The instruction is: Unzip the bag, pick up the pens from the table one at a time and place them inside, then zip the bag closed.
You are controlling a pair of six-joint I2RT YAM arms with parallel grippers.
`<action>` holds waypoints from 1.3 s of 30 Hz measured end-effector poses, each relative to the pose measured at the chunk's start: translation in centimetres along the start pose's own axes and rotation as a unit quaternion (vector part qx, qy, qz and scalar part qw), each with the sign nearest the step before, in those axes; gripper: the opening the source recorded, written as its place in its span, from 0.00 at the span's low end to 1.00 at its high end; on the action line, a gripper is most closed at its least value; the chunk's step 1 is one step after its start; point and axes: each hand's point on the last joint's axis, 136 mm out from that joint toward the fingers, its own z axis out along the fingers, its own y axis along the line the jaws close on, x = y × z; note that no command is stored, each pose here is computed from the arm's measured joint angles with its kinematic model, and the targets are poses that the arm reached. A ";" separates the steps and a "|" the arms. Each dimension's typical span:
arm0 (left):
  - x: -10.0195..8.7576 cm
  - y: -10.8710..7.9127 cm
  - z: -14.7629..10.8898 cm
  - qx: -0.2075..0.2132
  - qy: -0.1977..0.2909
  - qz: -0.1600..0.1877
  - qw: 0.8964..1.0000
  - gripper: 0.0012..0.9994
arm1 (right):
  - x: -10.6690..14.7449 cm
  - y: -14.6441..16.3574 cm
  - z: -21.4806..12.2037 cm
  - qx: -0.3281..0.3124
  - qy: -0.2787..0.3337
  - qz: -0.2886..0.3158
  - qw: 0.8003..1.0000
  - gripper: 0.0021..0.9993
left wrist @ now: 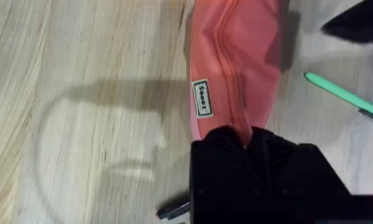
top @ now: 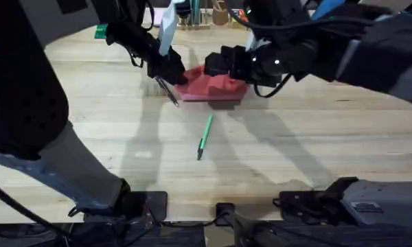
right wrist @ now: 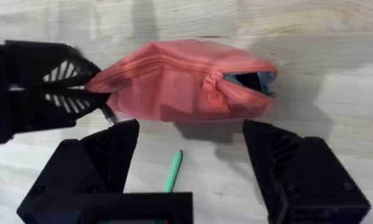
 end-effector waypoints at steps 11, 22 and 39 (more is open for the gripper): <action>0.0 0.0 0.0 0.000 0.000 0.000 1.000 0.04 | 0.0 0.2 3.4 0.005 0.005 0.000 1.000 1.00; 0.0 0.0 0.0 0.000 0.000 0.000 1.000 0.04 | -0.7 0.0 4.5 0.020 -0.015 0.002 1.000 0.99; 0.0 -0.1 0.0 0.002 -0.001 -0.001 1.000 0.04 | -1.1 -0.9 4.9 0.045 -0.033 0.003 0.998 0.57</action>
